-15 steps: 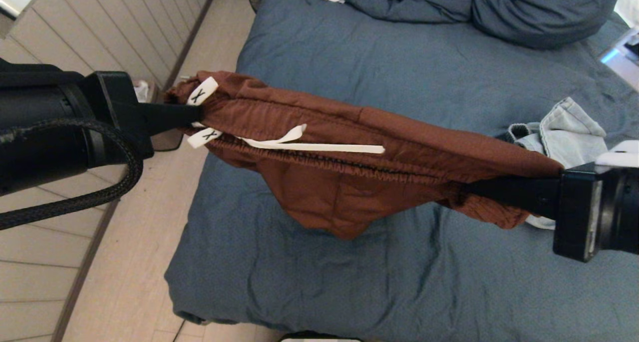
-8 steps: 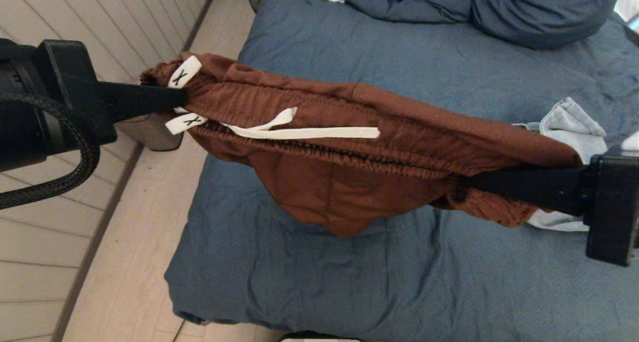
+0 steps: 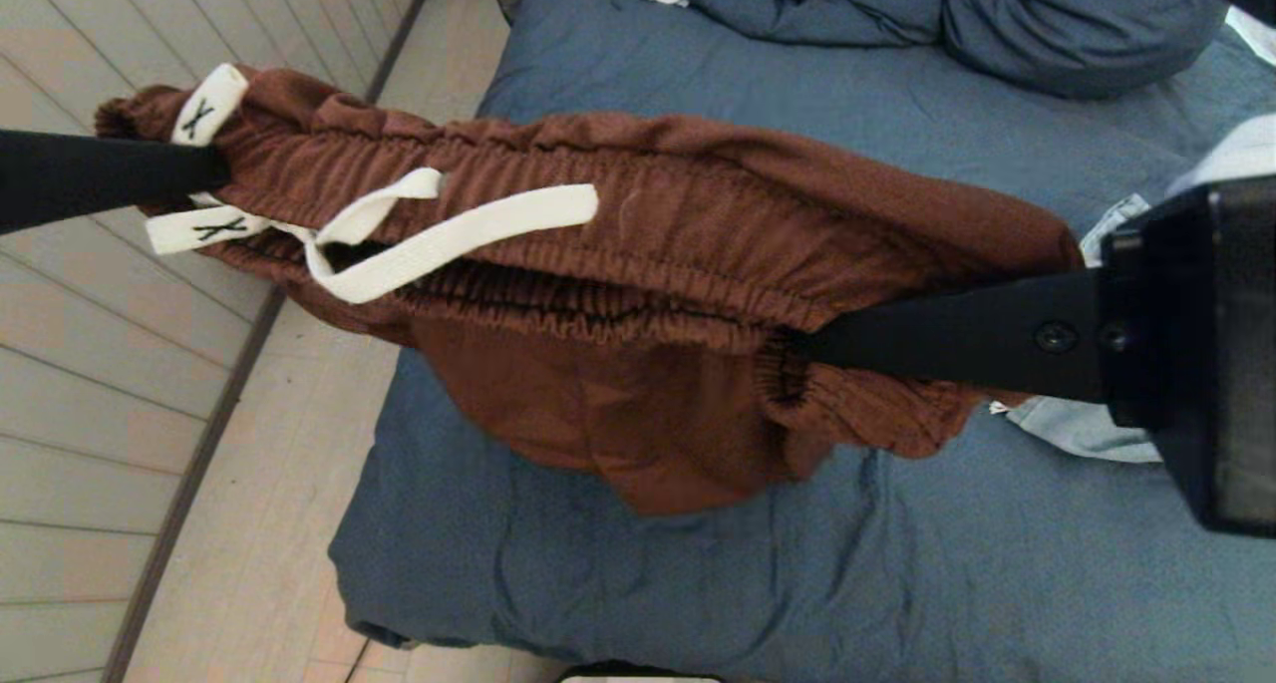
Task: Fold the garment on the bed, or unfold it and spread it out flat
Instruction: Unford the brown shorts
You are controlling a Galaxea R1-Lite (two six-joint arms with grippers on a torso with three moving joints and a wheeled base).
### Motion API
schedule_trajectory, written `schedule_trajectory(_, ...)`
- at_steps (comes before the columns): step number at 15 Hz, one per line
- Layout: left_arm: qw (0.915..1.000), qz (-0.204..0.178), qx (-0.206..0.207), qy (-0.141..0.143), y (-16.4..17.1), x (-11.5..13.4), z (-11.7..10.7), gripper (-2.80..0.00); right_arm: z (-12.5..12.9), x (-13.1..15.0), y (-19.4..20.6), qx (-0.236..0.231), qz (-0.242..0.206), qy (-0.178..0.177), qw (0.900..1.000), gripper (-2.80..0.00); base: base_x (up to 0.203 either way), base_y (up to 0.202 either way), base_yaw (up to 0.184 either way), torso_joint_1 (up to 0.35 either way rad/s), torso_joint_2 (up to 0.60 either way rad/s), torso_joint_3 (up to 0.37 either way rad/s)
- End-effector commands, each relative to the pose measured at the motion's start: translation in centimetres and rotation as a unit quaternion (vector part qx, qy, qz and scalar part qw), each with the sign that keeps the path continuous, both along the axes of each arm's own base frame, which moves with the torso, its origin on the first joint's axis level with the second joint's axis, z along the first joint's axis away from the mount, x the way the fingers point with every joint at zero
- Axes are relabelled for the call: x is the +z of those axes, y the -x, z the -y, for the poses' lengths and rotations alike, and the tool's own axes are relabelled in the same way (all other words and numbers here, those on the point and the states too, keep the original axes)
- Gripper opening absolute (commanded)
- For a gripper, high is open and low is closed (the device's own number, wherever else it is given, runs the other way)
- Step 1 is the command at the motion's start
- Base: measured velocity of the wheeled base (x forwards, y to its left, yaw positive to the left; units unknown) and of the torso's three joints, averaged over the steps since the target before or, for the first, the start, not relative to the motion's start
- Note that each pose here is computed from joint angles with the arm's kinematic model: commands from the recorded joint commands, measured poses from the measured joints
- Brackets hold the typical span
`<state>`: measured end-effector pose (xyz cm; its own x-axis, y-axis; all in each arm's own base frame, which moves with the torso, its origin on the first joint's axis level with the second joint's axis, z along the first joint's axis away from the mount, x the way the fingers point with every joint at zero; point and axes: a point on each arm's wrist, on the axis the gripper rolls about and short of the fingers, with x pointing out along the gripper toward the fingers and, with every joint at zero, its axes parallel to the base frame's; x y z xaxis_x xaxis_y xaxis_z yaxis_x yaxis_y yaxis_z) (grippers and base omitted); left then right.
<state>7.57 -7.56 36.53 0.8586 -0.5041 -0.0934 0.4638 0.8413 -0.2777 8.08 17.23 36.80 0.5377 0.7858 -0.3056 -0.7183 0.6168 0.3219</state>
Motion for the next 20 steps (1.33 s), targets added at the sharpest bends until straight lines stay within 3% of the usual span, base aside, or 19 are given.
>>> schedule_trajectory(1,0.9999,0.008,-0.002,0.011,1.5,1.4,-1.7,-2.8,-1.6,1.3,0.0,0.037,-0.023,-0.013,0.999,-2.8,0.0,0.0,0.0,0.0,0.0,0.0)
schedule_trajectory(4,0.999,0.028,-0.003,0.035,2.2,3.2,-2.5,-2.8,-1.8,2.9,-0.1,0.083,-0.056,-0.043,0.994,-2.8,0.0,0.0,0.0,0.0,0.0,0.0)
schedule_trajectory(7,0.9984,0.035,-0.002,0.044,0.3,5.5,-0.3,-2.8,-1.2,3.8,-4.0,0.028,-0.064,-0.065,0.995,-2.8,0.0,0.0,0.0,0.0,0.0,0.0)
schedule_trajectory(9,0.9991,0.025,-0.002,0.033,-1.5,5.7,1.9,-2.8,-0.3,3.9,-6.9,0.002,-0.089,-0.079,0.993,-2.8,0.0,0.0,0.0,0.0,0.0,0.0)
schedule_trajectory(12,0.9999,-0.011,-0.005,-0.001,-4.6,3.9,5.5,-2.8,1.2,2.4,-11.5,-0.053,-0.134,-0.081,0.986,-2.8,0.0,0.0,0.0,0.0,0.0,0.0)
schedule_trajectory(16,0.9977,-0.056,0.024,-0.029,-11.3,0.0,10.7,-2.8,3.3,-0.6,-18.0,-0.115,-0.177,-0.069,0.975,-2.8,0.0,0.0,0.0,0.0,0.0,0.0)
schedule_trajectory(20,0.9964,-0.063,0.053,-0.022,-20.2,-4.5,13.9,-2.8,4.9,-3.8,-24.2,-0.132,-0.188,-0.078,0.97,-2.8,0.0,0.0,0.0,0.0,0.0,0.0)
